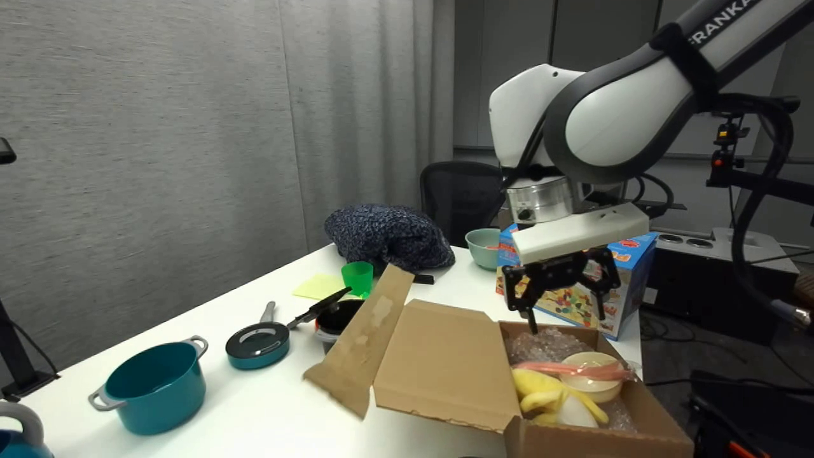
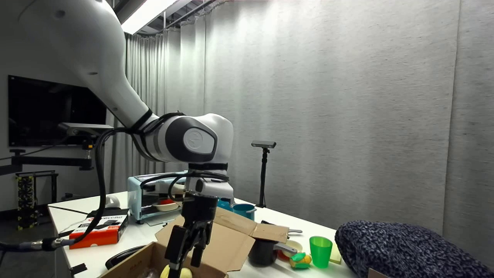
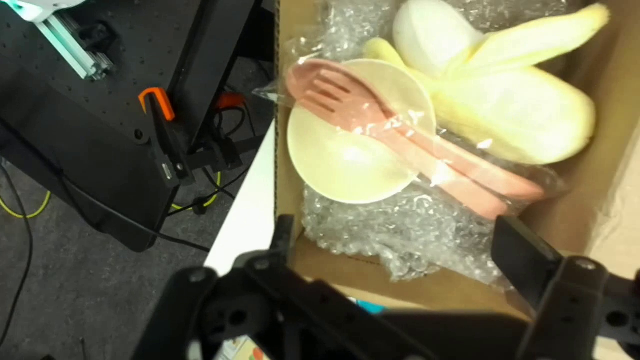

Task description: Move the cardboard box forward

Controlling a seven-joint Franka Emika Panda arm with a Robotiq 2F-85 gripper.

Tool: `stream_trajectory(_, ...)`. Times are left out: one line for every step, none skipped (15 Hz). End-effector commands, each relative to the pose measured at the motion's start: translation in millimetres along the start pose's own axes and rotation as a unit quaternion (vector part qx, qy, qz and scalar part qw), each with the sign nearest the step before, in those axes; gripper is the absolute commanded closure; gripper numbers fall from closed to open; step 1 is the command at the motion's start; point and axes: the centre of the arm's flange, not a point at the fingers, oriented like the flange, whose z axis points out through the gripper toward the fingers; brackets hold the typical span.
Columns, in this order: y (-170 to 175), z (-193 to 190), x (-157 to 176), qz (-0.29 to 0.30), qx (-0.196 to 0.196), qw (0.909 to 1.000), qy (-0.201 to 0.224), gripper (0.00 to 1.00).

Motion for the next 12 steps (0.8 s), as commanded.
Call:
stream_trajectory(-24.4, -27.7, 1.2, -0.042, 0.033, 0.9983, 0.023, 0.0)
stream_trajectory(-30.3, -38.5, 0.7, -0.053, 0.045, 0.997, 0.034, 0.0)
stream_trajectory(-36.7, -53.1, -1.8, -0.065, 0.057, 0.995, 0.05, 0.0)
stream_trajectory(-43.0, -66.2, -2.9, -0.08, 0.069, 0.9925, 0.063, 0.0)
stream_trajectory(-49.6, -81.0, -5.3, -0.097, 0.082, 0.9888, 0.078, 0.0)
stream_trajectory(-56.1, -96.3, -8.7, -0.12, 0.096, 0.9838, 0.093, 0.0)
stream_trajectory(-61.5, -109.9, -12.4, -0.139, 0.107, 0.9787, 0.107, 0.0)
stream_trajectory(-66.9, -123.4, -16.3, -0.159, 0.122, 0.9726, 0.119, 0.0)
stream_trajectory(-71.4, -134.7, -20.1, -0.177, 0.138, 0.9658, 0.129, 0.0)
stream_trajectory(-62.0, -114.0, -18.9, -0.142, 0.117, 0.9769, 0.109, 0.0)
stream_trajectory(-65.9, -124.4, -21.9, -0.154, 0.127, 0.9727, 0.118, 0.0)
stream_trajectory(-67.8, -129.8, -23.7, -0.161, 0.132, 0.9705, 0.122, 0.0)
